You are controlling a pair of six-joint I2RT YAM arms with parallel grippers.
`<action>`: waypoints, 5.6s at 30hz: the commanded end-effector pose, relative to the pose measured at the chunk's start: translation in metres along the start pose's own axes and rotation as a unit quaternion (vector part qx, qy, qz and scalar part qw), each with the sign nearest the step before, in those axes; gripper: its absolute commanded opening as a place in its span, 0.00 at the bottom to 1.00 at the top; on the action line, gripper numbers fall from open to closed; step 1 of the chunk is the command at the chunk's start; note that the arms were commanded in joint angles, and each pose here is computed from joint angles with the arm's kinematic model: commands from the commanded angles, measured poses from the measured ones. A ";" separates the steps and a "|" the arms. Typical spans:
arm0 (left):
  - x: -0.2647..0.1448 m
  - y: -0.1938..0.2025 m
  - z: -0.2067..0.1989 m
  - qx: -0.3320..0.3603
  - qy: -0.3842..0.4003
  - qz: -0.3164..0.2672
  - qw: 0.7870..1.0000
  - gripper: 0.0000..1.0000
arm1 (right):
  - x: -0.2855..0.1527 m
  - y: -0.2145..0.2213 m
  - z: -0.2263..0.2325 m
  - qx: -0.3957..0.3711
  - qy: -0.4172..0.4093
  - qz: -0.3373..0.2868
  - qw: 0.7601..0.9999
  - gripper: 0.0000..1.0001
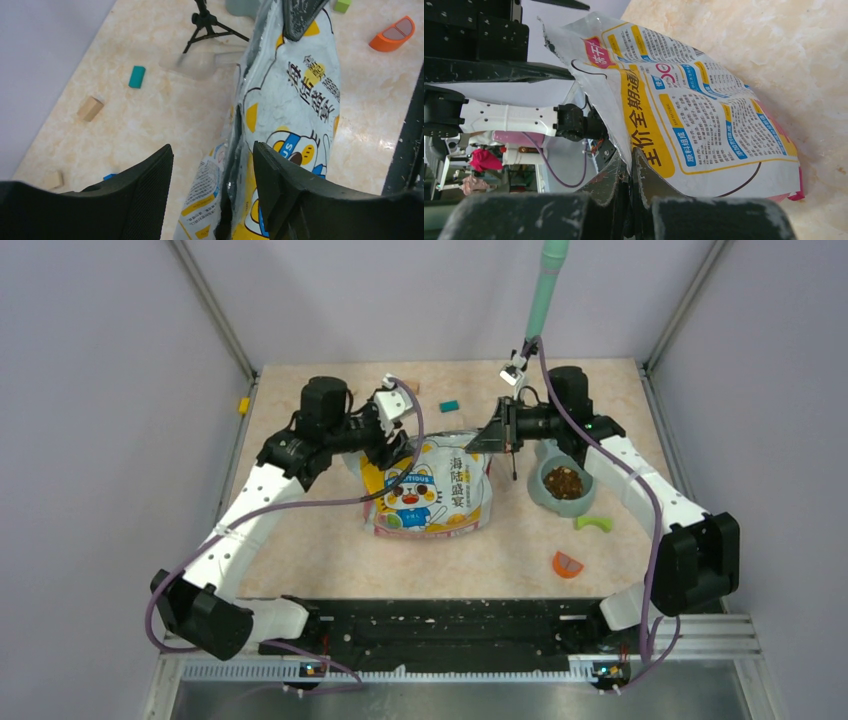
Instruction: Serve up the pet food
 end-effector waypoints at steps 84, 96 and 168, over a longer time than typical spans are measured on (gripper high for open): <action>-0.073 0.010 -0.015 -0.242 0.036 0.043 0.969 0.00 | 0.027 0.025 0.038 -0.236 0.013 0.059 0.970 0.00; -0.106 0.000 0.076 -0.177 -0.171 0.012 0.969 0.00 | 0.054 -0.060 0.094 -0.293 -0.064 -0.115 0.947 0.00; -0.035 0.032 0.050 -0.230 0.010 0.019 0.973 0.00 | 0.089 -0.076 0.068 -0.313 -0.046 -0.050 0.947 0.37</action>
Point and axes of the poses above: each gripper's point midway between its finger pads, its own x axis out along the fingers, its own z axis along the line the jaws close on, y = z × x, the point moved 5 cm from there along -x, back along the fingers, and after that the axes turned 14 degrees about x, right-handed, at the moved point
